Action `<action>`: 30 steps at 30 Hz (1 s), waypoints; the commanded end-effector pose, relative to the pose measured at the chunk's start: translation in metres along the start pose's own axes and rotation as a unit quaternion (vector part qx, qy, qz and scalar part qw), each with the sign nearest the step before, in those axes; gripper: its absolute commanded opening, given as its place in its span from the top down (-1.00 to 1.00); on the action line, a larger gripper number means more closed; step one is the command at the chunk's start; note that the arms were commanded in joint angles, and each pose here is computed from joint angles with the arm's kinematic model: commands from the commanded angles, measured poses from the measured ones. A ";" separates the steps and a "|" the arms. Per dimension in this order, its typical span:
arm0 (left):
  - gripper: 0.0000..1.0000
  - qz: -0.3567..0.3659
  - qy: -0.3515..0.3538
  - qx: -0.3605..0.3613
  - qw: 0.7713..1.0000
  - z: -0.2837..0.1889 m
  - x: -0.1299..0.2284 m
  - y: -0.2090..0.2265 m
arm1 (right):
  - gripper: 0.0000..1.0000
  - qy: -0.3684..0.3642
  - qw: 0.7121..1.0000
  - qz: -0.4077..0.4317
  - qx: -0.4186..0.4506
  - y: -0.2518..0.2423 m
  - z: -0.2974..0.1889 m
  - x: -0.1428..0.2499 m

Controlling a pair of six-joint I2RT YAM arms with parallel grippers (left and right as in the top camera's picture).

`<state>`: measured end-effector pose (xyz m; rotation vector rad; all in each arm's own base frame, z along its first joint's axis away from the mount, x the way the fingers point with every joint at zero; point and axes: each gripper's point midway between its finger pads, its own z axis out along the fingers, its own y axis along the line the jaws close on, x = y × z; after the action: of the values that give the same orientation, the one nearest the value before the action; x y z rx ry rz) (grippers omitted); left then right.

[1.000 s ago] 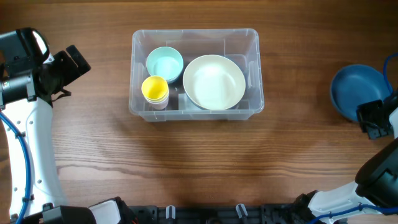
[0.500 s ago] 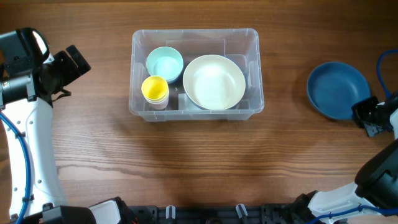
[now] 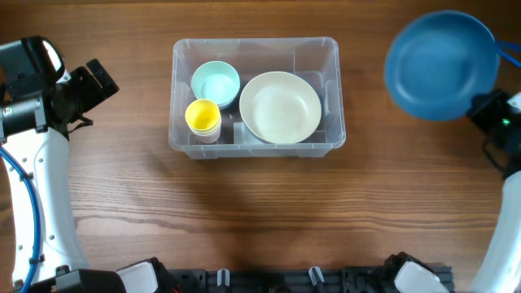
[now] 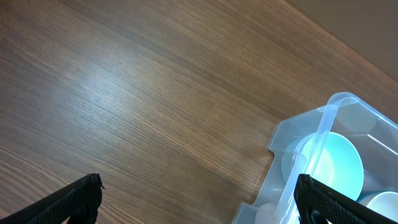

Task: Pack container
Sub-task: 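Lift the teal plate and carry it into the clear box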

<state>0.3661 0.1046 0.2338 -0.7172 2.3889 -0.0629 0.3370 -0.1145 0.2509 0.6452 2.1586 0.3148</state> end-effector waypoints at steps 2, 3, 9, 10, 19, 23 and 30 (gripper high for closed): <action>-1.00 -0.007 -0.012 0.008 1.000 -0.009 -0.006 -0.003 | 0.91 0.003 0.985 -0.130 -0.109 0.090 -0.016 0.018; -1.00 -0.007 -0.012 0.008 1.000 -0.009 -0.006 -0.003 | 0.92 0.009 0.982 -0.147 -0.121 0.104 -0.015 0.026; -0.99 -0.007 -0.012 0.008 1.000 -0.009 -0.006 -0.003 | 0.91 0.034 0.958 -0.236 -0.162 0.174 0.005 0.069; -1.00 -0.007 -0.012 0.008 1.000 -0.009 -0.006 -0.003 | 0.91 0.038 0.954 -0.251 -0.161 0.185 0.012 0.079; -0.99 -0.007 -0.012 0.008 1.000 -0.009 -0.006 -0.003 | 0.91 0.076 0.940 -0.321 -0.083 0.201 0.087 0.133; -0.99 -0.007 -0.012 0.009 1.000 -0.009 -0.006 -0.003 | 0.91 0.120 0.935 -0.327 -0.064 0.188 0.119 0.159; -1.00 -0.007 -0.012 0.009 1.000 -0.009 -0.006 -0.003 | 0.91 0.145 0.932 -0.328 -0.058 0.182 0.137 0.176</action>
<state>0.3661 0.1047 0.2339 -0.7171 2.3886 -0.0629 0.4085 0.1305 0.1221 -0.2217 2.4959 0.1742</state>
